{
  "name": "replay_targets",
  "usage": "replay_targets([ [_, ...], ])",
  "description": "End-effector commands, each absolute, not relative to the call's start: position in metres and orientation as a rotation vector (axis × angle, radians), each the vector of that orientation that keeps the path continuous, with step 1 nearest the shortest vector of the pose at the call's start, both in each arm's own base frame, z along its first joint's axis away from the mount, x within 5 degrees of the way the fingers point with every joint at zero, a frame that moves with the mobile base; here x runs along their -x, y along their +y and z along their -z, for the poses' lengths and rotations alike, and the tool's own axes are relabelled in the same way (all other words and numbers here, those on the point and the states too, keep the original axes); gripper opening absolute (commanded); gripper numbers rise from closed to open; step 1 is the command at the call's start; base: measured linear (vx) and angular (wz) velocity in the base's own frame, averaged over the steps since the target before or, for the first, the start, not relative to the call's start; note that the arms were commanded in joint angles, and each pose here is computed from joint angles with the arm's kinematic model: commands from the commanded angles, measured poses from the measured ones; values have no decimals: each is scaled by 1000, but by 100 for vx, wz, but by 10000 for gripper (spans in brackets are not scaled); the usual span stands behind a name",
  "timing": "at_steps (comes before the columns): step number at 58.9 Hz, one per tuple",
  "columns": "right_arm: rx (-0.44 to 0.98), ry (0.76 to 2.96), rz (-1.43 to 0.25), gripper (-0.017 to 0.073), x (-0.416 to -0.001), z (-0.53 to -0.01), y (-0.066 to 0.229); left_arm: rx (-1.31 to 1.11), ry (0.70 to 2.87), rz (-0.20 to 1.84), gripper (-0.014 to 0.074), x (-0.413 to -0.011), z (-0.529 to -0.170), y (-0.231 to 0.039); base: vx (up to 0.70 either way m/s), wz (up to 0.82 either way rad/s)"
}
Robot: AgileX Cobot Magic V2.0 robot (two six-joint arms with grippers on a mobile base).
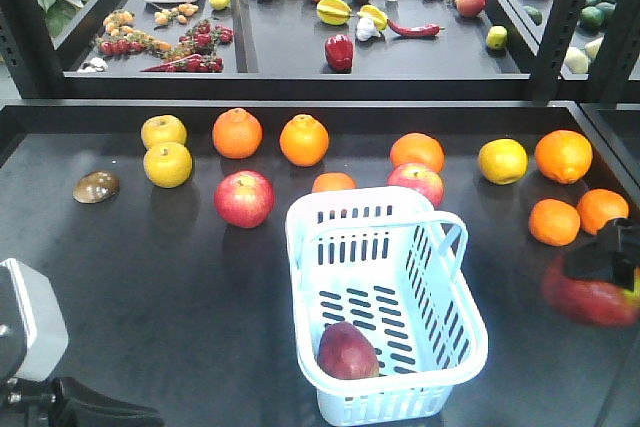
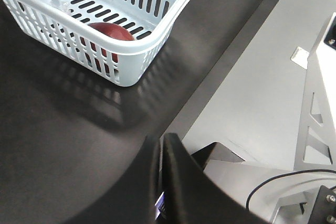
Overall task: Pick three apples into basket with both arms
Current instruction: 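Move the second apple over the basket and open the right gripper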
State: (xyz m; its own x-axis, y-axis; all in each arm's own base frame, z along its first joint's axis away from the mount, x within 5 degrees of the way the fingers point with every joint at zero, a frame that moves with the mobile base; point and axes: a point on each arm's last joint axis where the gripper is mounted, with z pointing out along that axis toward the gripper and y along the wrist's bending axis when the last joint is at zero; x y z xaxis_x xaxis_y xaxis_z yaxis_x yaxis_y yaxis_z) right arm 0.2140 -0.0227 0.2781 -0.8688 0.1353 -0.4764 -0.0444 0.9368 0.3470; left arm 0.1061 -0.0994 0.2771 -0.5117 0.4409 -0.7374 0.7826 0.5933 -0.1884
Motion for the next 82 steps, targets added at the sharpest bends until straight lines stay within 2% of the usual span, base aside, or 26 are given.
replay_targets([
  [1, 48, 2345, -614, 11, -196, -305, 4, -896, 2116, 711, -6, -109, -290, -102, 0, 0],
  [11, 149, 2160, -781, 18, -187, -322, 38, -896, 2116, 711, -6, -109, -290, -102, 0, 0],
  [21, 206, 2211, -816, 40, -206, -304, 61, -896, 2116, 711, -6, -109, -290, -102, 0, 0],
  [28, 250, 2260, -801, 102, -221, -286, 79, -896, 2116, 711, -6, -109, -290, -102, 0, 0],
  [36, 276, 2302, -764, 251, -237, -266, 92, -896, 2116, 711, -6, -109, -290, -102, 0, 0],
  [42, 330, 2312, -748, 414, -248, -259, 99, -896, 2116, 711, -6, -109, -290, -102, 0, 0],
  [50, 323, 2321, -770, 622, -261, -257, 103, -896, 2116, 711, -6, -109, -290, -102, 0, 0],
  [57, 339, 2325, -786, 713, -267, -258, 106, -896, 2116, 711, -6, -109, -290, -102, 0, 0],
  [66, 336, 2326, -782, 708, -268, -258, 105, -896, 2116, 711, -6, -109, -290, -102, 0, 0],
  [73, 365, 2336, -804, 659, -265, -259, 106, -896, 2116, 711, -6, -109, -290, -102, 0, 0],
  [78, 408, 2362, -825, 582, -261, -257, 108, -896, 2116, 711, -6, -109, -290, -102, 0, 0],
  [82, 444, 2403, -832, 475, -257, -255, 108, -896, 2116, 711, -6, -109, -290, -102, 0, 0],
])
